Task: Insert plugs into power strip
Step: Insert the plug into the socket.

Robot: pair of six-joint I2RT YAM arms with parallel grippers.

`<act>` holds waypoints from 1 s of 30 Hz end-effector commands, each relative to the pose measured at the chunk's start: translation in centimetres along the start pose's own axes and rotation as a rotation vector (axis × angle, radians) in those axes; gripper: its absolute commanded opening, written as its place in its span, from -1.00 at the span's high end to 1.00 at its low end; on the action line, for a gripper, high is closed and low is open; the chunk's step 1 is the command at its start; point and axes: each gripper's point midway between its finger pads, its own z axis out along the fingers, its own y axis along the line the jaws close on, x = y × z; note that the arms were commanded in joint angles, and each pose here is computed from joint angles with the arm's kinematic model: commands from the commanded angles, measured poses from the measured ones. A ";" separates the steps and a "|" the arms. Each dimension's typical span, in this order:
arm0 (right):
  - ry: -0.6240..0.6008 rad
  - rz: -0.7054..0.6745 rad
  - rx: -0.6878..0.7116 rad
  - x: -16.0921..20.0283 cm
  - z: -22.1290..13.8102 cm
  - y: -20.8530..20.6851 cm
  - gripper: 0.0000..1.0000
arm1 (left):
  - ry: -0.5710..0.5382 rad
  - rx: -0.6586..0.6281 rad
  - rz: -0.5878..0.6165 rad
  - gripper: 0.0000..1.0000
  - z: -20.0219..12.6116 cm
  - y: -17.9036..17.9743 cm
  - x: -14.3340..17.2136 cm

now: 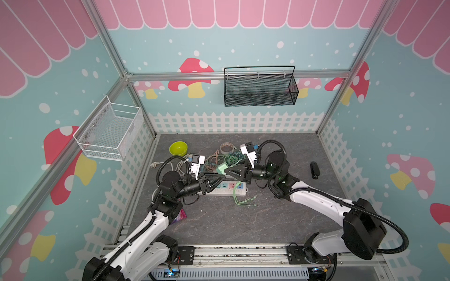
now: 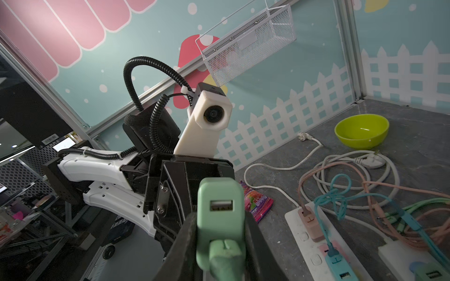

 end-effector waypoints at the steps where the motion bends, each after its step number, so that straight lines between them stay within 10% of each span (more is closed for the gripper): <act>1: 0.049 -0.120 0.089 -0.5 -0.7 -0.2 0.79 | 0.019 -0.044 0.000 0.10 -0.3 0.3 0.5; 30: 0.170 -0.380 0.542 -7.5 -7.0 -11.0 0.80 | -0.014 -0.763 -0.101 -0.12 -7.2 10.5 2.2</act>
